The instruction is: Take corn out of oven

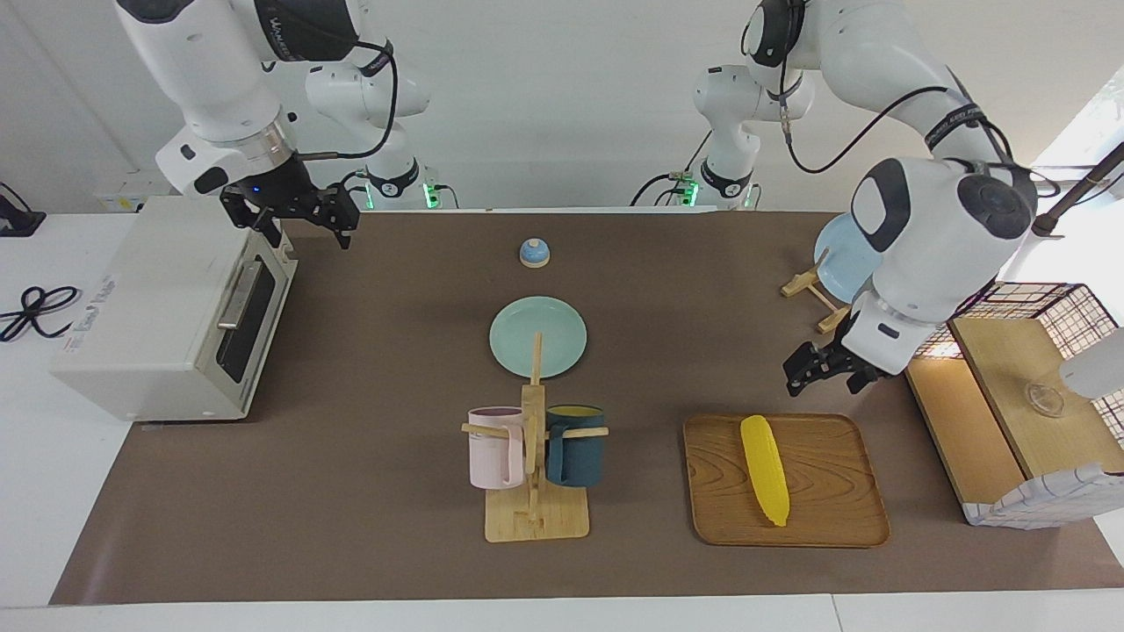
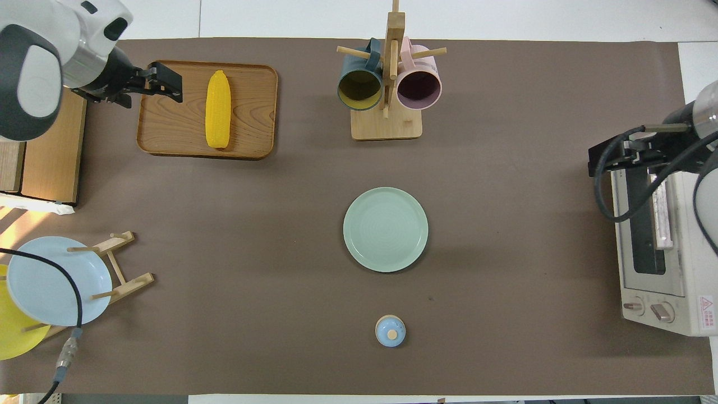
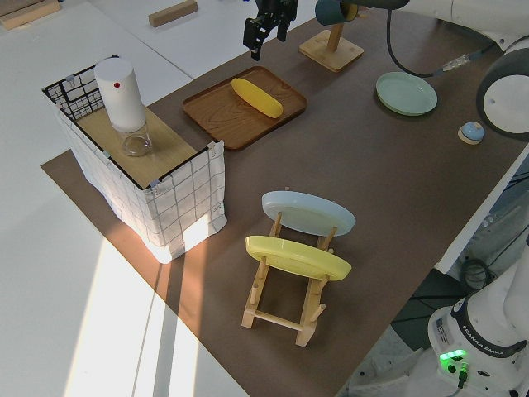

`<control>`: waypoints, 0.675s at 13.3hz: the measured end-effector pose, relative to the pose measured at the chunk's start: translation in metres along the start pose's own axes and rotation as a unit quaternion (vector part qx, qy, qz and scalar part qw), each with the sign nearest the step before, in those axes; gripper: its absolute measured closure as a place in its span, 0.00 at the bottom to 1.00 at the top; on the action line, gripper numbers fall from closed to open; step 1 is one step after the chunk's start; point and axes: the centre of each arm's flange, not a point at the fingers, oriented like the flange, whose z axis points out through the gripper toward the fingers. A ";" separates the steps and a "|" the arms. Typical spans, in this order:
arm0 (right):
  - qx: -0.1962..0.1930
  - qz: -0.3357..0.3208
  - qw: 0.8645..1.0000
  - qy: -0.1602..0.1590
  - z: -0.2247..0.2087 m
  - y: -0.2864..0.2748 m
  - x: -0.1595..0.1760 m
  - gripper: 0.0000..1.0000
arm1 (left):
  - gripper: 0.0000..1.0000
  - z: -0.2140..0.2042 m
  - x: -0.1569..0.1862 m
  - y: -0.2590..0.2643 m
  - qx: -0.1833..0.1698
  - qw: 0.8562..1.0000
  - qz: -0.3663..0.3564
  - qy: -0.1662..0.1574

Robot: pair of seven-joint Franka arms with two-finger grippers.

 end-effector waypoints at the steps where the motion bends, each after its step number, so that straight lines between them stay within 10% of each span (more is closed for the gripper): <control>1: 0.001 -0.004 1.000 0.001 0.000 0.018 0.001 0.00 | 0.00 -0.019 -0.013 -0.007 0.002 1.000 -0.004 -0.009; 9: 0.002 -0.019 1.000 0.001 0.000 0.065 -0.001 0.00 | 0.00 -0.077 -0.115 -0.035 0.004 0.999 -0.016 -0.038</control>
